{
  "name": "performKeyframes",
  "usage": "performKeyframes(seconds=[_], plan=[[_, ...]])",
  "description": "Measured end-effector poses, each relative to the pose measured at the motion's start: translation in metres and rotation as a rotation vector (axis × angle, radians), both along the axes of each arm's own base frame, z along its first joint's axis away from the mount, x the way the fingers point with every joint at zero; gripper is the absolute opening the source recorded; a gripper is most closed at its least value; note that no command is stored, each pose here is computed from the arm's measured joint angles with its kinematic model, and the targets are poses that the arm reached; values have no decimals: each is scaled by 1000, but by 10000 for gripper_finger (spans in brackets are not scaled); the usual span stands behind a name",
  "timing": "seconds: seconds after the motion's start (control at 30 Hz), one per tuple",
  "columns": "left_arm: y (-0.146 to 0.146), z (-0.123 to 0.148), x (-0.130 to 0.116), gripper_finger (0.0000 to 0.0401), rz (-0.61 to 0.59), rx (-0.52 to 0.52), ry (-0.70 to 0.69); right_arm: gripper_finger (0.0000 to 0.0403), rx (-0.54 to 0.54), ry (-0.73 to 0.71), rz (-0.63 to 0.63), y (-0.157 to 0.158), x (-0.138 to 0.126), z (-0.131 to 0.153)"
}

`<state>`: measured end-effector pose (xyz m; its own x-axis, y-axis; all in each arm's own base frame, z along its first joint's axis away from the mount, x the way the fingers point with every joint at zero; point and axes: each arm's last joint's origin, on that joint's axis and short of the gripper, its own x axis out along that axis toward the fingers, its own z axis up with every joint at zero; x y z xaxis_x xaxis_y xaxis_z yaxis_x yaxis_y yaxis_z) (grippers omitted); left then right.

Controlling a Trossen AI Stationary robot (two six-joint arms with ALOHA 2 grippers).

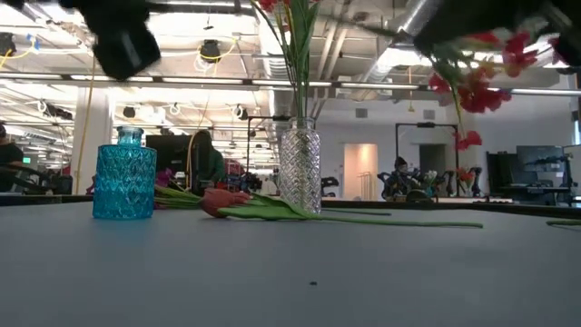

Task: Sort flowers into vase by color
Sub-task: Put the red flowers into the transparent vase

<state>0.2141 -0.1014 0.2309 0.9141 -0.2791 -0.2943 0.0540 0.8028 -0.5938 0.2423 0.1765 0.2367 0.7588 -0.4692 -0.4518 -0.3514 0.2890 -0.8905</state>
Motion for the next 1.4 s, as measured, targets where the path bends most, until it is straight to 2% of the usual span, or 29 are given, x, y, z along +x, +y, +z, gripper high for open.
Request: performKeyframes(seconds=[0.07,0.27,0.47,0.7,0.87,1.1,1.4], plan=[[-6,-18,12,98,66,5,33,20,-19,25,1,7,4,-15],[-14,-58,44,98,152,-146,48,20,-72,86,-20,14,22,-54],[-12,-85,66,98,193,-228,59,20,-109,75,25,20,38,-68],[-18,-87,93,98,94,-229,65,20,-169,29,103,24,52,-60],[-20,-78,104,98,33,-207,51,20,-213,43,106,19,57,-58],[-15,-81,109,98,55,-175,124,20,-242,10,103,17,63,-53],[-12,-81,110,96,26,-147,117,20,-242,5,101,17,64,-52]])
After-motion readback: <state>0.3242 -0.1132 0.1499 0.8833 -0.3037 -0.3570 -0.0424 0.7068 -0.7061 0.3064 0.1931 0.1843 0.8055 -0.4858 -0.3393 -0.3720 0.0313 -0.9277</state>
